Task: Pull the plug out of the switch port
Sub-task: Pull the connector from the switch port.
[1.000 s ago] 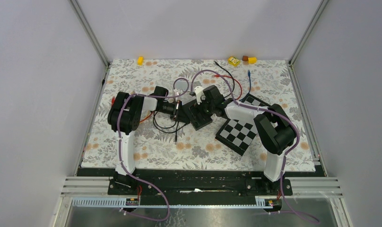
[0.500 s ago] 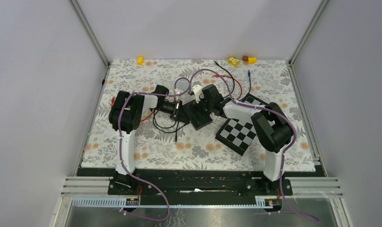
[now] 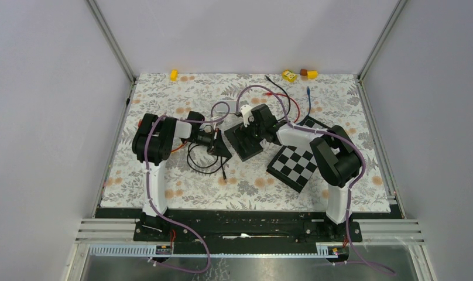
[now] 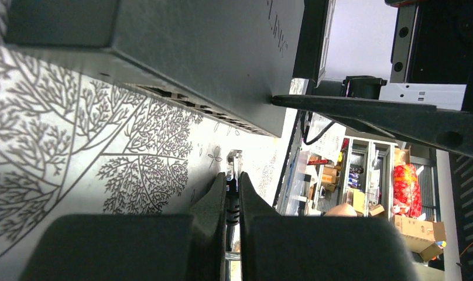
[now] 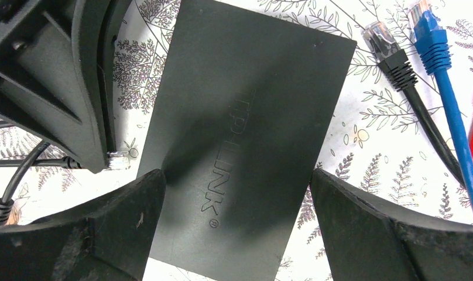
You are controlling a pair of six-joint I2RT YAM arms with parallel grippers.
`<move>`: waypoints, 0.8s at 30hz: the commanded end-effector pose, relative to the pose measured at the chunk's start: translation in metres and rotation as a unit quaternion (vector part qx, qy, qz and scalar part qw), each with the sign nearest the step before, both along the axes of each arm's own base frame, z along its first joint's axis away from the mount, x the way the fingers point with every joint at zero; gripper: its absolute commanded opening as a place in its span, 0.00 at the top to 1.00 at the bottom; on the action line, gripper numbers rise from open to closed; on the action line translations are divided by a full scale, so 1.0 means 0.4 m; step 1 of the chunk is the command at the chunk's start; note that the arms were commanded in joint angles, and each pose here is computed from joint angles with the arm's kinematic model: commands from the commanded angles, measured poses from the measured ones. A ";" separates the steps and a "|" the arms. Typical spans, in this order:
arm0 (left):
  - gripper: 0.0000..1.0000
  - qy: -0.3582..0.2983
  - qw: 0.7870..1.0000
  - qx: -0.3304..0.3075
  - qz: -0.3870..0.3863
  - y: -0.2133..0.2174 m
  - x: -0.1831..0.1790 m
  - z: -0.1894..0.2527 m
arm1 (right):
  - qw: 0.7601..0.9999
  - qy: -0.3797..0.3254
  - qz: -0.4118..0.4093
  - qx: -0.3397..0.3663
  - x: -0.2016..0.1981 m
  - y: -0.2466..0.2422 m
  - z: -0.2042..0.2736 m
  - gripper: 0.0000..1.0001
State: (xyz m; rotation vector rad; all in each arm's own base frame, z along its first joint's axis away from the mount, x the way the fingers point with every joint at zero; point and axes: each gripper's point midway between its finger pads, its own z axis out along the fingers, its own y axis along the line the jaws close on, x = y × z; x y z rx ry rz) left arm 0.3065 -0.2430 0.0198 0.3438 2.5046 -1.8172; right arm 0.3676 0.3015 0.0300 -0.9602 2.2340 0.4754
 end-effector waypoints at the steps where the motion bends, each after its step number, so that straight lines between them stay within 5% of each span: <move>1: 1.00 -0.051 0.996 0.077 0.003 0.037 0.018 -0.054 | 0.996 0.069 0.003 -0.059 -0.071 -0.068 -0.095 0.00; 12: 1.00 -0.162 0.984 0.075 0.004 0.074 0.080 0.097 | 0.999 0.031 0.024 0.019 -0.055 -0.043 0.059 0.00; 24: 1.00 -0.206 0.976 0.046 0.050 0.131 0.177 0.244 | 0.996 -0.032 0.065 0.051 -0.074 -0.041 0.196 0.00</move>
